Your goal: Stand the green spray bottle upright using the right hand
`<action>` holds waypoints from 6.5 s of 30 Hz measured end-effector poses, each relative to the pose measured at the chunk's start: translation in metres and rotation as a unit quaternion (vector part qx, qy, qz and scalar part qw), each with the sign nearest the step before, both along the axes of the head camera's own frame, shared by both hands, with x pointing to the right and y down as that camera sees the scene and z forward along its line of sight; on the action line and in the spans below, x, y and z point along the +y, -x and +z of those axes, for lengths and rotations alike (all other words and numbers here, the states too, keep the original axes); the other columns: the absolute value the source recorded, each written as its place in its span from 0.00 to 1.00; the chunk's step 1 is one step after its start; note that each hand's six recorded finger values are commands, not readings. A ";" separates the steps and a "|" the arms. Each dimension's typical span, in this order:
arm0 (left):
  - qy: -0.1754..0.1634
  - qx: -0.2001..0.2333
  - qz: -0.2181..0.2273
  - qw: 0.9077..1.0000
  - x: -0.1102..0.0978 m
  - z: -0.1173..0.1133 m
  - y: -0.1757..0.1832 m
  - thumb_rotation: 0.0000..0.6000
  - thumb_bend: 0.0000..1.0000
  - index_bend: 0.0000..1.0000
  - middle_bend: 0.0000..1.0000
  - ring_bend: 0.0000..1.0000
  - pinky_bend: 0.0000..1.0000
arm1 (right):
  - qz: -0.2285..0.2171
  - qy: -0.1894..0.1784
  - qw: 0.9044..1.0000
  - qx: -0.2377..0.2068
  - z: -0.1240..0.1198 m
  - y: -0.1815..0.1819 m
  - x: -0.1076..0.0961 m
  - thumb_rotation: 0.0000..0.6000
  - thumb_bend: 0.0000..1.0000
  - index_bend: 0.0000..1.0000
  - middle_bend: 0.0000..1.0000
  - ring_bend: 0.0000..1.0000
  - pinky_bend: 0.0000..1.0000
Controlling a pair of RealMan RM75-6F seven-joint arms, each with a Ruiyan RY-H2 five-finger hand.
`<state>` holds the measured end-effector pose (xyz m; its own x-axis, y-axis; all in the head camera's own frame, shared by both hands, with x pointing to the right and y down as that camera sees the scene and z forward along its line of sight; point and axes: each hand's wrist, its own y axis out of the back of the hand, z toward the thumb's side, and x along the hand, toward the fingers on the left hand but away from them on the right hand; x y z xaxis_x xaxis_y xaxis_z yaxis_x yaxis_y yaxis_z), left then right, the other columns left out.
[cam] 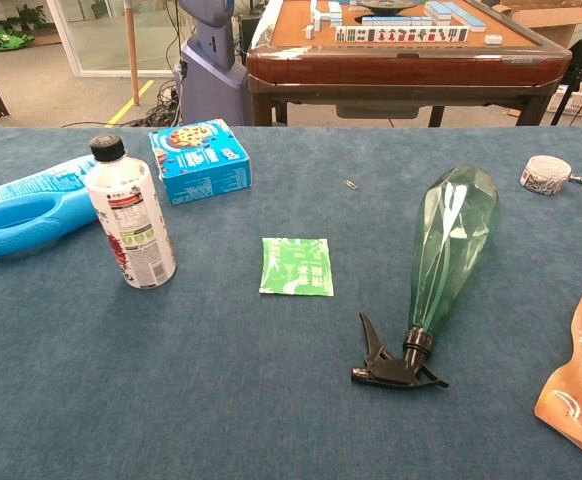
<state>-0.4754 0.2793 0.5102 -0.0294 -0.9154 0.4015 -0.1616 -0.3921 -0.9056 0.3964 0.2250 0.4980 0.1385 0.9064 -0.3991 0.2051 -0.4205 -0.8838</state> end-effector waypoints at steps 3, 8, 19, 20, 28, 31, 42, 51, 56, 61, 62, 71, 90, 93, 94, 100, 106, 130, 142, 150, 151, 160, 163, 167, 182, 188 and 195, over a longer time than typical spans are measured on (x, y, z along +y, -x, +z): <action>0.000 0.000 0.000 1.000 0.000 0.000 0.000 1.00 0.26 0.07 0.00 0.06 0.02 | -0.001 -0.001 1.000 -0.001 -0.001 0.000 0.000 1.00 0.23 0.27 0.24 0.06 0.00; -0.001 0.000 0.000 1.000 0.001 -0.001 0.000 1.00 0.26 0.07 0.00 0.06 0.02 | -0.008 -0.004 1.000 -0.006 -0.001 0.003 -0.001 1.00 0.23 0.27 0.24 0.06 0.00; -0.003 0.003 0.004 1.000 0.000 -0.002 -0.004 1.00 0.26 0.07 0.00 0.06 0.02 | -0.086 0.011 0.996 -0.015 0.008 0.034 -0.010 1.00 0.23 0.27 0.24 0.06 0.00; -0.003 0.003 0.004 1.000 0.000 -0.002 -0.004 1.00 0.26 0.07 0.00 0.06 0.02 | -0.095 0.014 0.995 -0.014 0.010 0.037 -0.011 1.00 0.23 0.29 0.24 0.06 0.00; -0.001 0.001 0.000 1.000 0.001 -0.002 -0.001 1.00 0.26 0.07 0.00 0.06 0.02 | -0.188 0.044 0.981 0.011 0.032 0.070 -0.018 1.00 0.23 0.41 0.24 0.06 0.00; -0.001 0.001 0.000 1.000 0.002 -0.001 -0.001 1.00 0.26 0.07 0.00 0.06 0.02 | -0.222 0.040 0.974 0.026 0.041 0.084 -0.022 1.00 0.23 0.41 0.24 0.06 0.00; 0.000 -0.002 -0.006 1.000 0.004 -0.002 0.002 1.00 0.26 0.07 0.00 0.06 0.02 | -0.343 0.040 0.934 0.088 0.094 0.142 -0.034 1.00 0.23 0.41 0.24 0.06 0.00; -0.001 -0.004 -0.012 1.000 0.006 -0.002 0.007 1.00 0.26 0.07 0.00 0.06 0.02 | -0.405 0.025 0.905 0.132 0.134 0.177 -0.033 1.00 0.22 0.37 0.21 0.06 0.00; 0.001 -0.005 -0.015 1.000 0.008 -0.002 0.009 1.00 0.26 0.07 0.00 0.06 0.02 | -0.421 0.013 0.895 0.150 0.152 0.191 -0.029 1.00 0.22 0.36 0.21 0.06 0.00; -0.002 -0.005 -0.017 1.000 0.008 -0.003 0.010 1.00 0.26 0.07 0.00 0.06 0.02 | -0.431 0.002 0.888 0.161 0.166 0.202 -0.025 1.00 0.21 0.32 0.20 0.06 0.00; -0.001 -0.005 -0.017 1.000 0.008 -0.003 0.011 1.00 0.26 0.07 0.00 0.06 0.02 | -0.432 0.000 0.887 0.163 0.168 0.204 -0.024 1.00 0.21 0.32 0.20 0.06 0.00; 0.000 -0.005 -0.019 1.000 0.010 -0.002 0.012 1.00 0.26 0.07 0.00 0.06 0.02 | -0.436 0.000 0.884 0.171 0.182 0.210 -0.032 1.00 0.21 0.32 0.20 0.06 0.00; 0.002 -0.006 -0.020 1.000 0.011 -0.002 0.013 1.00 0.26 0.07 0.00 0.06 0.02 | -0.458 0.023 0.868 0.191 0.202 0.203 -0.024 1.00 0.22 0.32 0.20 0.06 0.00; 0.002 -0.007 -0.022 1.000 0.011 -0.002 0.014 1.00 0.26 0.07 0.00 0.06 0.02 | -0.462 0.025 0.866 0.192 0.206 0.206 -0.022 1.00 0.24 0.32 0.20 0.06 0.00; 0.002 -0.007 -0.022 1.000 0.011 -0.002 0.014 1.00 0.26 0.07 0.00 0.06 0.02 | -0.463 0.026 0.865 0.192 0.207 0.207 -0.022 1.00 0.26 0.33 0.20 0.06 0.00; 0.001 -0.007 -0.021 1.000 0.011 -0.002 0.014 1.00 0.25 0.07 0.00 0.06 0.02 | -0.466 0.025 0.864 0.190 0.211 0.210 -0.020 1.00 0.33 0.43 0.22 0.06 0.00; 0.002 -0.008 -0.023 1.000 0.011 -0.002 0.015 1.00 0.26 0.07 0.00 0.06 0.02 | -0.465 0.021 0.865 0.187 0.214 0.212 -0.021 1.00 0.37 0.53 0.26 0.06 0.00; 0.000 -0.007 -0.018 1.000 0.009 -0.003 0.011 1.00 0.26 0.07 0.00 0.06 0.02 | -0.149 0.038 0.979 -0.131 0.134 0.197 -0.116 1.00 0.43 0.69 0.37 0.15 0.00; 0.001 -0.009 -0.021 1.000 0.011 -0.003 0.014 1.00 0.26 0.07 0.00 0.06 0.02 | 0.018 0.137 0.938 -0.316 0.126 0.182 -0.145 1.00 0.43 0.69 0.37 0.15 0.00; 0.002 -0.008 -0.019 1.000 0.011 -0.002 0.013 1.00 0.26 0.07 0.00 0.06 0.02 | 0.078 0.190 0.902 -0.380 0.132 0.181 -0.151 1.00 0.43 0.69 0.37 0.15 0.00; 0.003 -0.008 -0.019 1.000 0.011 -0.002 0.013 1.00 0.25 0.07 0.00 0.06 0.02 | 0.080 0.192 0.901 -0.382 0.133 0.181 -0.152 1.00 0.43 0.69 0.37 0.15 0.00; 0.004 -0.009 -0.020 1.000 0.011 -0.001 0.013 1.00 0.26 0.07 0.00 0.06 0.02 | 0.080 0.205 0.900 -0.377 0.142 0.182 -0.153 1.00 0.42 0.69 0.35 0.15 0.00; 0.005 -0.009 -0.020 1.000 0.011 -0.001 0.013 1.00 0.26 0.07 0.00 0.06 0.02 | 0.081 0.208 0.900 -0.375 0.144 0.181 -0.152 1.00 0.42 0.65 0.33 0.15 0.00; 0.004 -0.008 -0.020 1.000 0.011 -0.001 0.013 1.00 0.26 0.07 0.00 0.06 0.02 | 0.079 0.214 0.901 -0.370 0.146 0.178 -0.150 1.00 0.39 0.55 0.29 0.13 0.00; 0.004 -0.007 -0.015 1.000 0.008 0.000 0.010 1.00 0.26 0.07 0.00 0.06 0.02 | 0.068 0.223 0.903 -0.362 0.144 0.164 -0.151 1.00 0.08 0.31 0.19 0.05 0.00; 0.003 -0.008 -0.015 1.000 0.007 -0.001 0.010 1.00 0.26 0.07 0.00 0.06 0.02 | 0.067 0.224 0.903 -0.359 0.145 0.160 -0.151 1.00 0.06 0.28 0.17 0.04 0.00; 0.003 -0.008 -0.015 1.000 0.007 -0.001 0.009 1.00 0.26 0.07 0.00 0.06 0.02 | 0.059 0.221 0.910 -0.345 0.144 0.154 -0.150 1.00 0.05 0.24 0.16 0.03 0.00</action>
<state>-0.4847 0.2868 0.5096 -0.0623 -0.9112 0.4071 -0.1589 -0.3937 -0.9054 0.2422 0.0749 0.6419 0.4072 0.7034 -0.5825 0.7141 -0.6429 -0.2771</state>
